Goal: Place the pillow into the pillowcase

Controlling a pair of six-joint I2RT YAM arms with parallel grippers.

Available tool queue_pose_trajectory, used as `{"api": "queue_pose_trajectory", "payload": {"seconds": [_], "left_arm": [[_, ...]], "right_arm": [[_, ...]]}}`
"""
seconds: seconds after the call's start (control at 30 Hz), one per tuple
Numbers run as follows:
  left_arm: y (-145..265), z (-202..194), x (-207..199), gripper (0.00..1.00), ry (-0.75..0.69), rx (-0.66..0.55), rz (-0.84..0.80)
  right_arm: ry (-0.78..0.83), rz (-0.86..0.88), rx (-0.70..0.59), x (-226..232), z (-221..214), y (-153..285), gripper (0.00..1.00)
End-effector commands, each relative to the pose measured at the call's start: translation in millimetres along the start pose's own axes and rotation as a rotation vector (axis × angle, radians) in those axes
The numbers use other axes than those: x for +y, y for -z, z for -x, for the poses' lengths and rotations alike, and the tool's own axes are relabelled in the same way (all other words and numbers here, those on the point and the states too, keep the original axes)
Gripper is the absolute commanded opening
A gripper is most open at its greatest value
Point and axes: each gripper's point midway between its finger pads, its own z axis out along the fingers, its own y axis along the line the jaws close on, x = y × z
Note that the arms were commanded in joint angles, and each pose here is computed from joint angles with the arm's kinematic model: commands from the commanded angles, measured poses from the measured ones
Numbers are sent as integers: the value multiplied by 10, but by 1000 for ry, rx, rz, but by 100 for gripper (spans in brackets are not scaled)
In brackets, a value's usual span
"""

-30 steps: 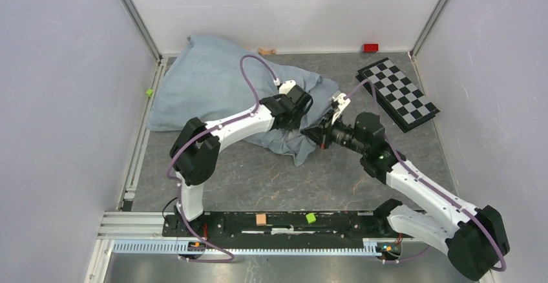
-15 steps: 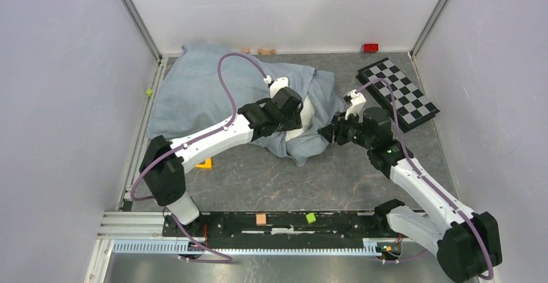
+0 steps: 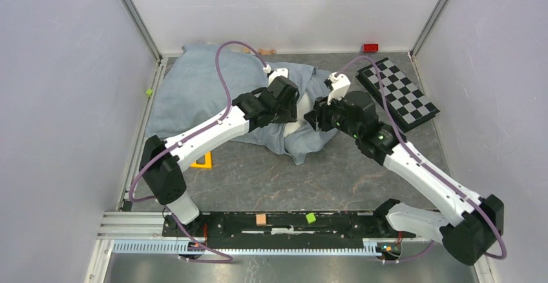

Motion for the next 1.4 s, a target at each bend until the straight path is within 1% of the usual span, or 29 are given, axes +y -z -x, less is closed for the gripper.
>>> {"api": "queue_pose_trajectory", "payload": {"seconds": [0.0,0.07,0.17,0.2,0.3,0.37,0.43,0.47,0.5,0.57,0.7,0.77,0.8,0.87,0.9,1.0,1.07,1.13,1.23,1.3,1.37], "left_arm": [[59,220,48,60,-38,-42,8],[58,253,71,60,-34,-48,12],[57,310,87,59,-35,-59,15],[43,323,91,56,-36,-60,18],[54,370,77,42,-39,-67,13],[97,404,67,38,-43,-75,5],[154,441,52,29,-46,-83,-8],[173,450,54,23,-47,-84,-8],[202,460,55,17,-49,-85,-11],[262,478,32,4,-46,-86,-30],[305,462,-35,2,-47,-71,-71],[367,460,-127,3,-44,-65,-122],[389,458,-179,2,-43,-61,-149],[385,408,-261,2,-49,-34,-184],[364,385,-274,3,-53,-29,-183],[272,307,-260,2,-56,-6,-167],[237,273,-247,2,-56,3,-160],[230,268,-243,2,-55,4,-158],[323,311,-258,2,-51,-2,-172],[484,368,-274,2,-51,-11,-186],[733,449,-334,3,-71,-43,-205]], "right_arm": [[11,-149,60,-252,-126,-194,47],[13,-204,94,-373,-260,-253,47],[11,-220,128,-444,-477,-331,51],[6,-218,144,-453,-555,-361,51],[-8,-237,177,-512,-723,-412,51],[-14,-261,191,-575,-808,-414,52],[-20,-275,195,-623,-853,-408,52],[-22,-282,196,-646,-864,-404,52],[-26,-288,197,-669,-867,-402,49],[-29,-298,205,-716,-883,-401,35],[-30,-326,186,-797,-774,-340,9],[-28,-327,160,-792,-642,-292,0],[-22,-319,140,-774,-558,-277,0],[-8,-307,108,-735,-406,-254,1],[-6,-301,95,-718,-342,-257,7],[3,-286,89,-683,-264,-319,28],[7,-286,100,-695,-272,-388,37],[15,-289,120,-719,-326,-474,41],[30,-332,167,-821,-424,-568,43],[45,-375,183,-911,-456,-592,43],[59,-392,186,-943,-419,-629,43]]}}
